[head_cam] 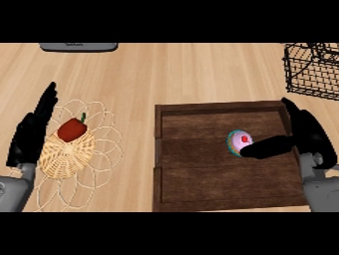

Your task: Pick the cupcake from the tray and place it in the tiered basket

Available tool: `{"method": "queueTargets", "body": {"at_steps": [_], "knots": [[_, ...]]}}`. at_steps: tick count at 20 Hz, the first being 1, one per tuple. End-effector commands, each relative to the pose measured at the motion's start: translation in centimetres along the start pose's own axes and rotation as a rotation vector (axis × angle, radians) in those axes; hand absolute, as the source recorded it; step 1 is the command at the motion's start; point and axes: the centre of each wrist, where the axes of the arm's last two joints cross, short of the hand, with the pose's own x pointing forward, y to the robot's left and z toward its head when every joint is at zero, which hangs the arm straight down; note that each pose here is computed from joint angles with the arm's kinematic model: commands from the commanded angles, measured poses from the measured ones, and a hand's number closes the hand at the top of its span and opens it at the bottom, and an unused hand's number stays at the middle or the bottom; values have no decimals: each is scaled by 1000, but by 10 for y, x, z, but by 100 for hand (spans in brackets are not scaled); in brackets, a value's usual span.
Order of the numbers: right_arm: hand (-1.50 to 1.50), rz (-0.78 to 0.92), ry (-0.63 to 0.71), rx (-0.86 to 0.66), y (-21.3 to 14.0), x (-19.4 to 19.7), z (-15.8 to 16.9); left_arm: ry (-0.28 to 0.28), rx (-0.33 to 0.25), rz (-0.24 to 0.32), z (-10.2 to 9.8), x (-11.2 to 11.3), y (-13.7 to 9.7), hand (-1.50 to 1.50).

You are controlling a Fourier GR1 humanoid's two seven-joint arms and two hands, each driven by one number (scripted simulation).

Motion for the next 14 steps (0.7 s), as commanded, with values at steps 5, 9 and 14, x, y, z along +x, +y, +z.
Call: {"method": "queueTargets", "body": {"at_steps": [5,9,14], "knots": [[-150,106,197,-48,15,23,5,10,7,-3,1,-9,-3,0],[-150,129,179,-56,18,36,9,1,13,3,1,5,1,0],[-150,123,208,-21,37,26,14,7,-11,12,13,-12,5,0]]}}
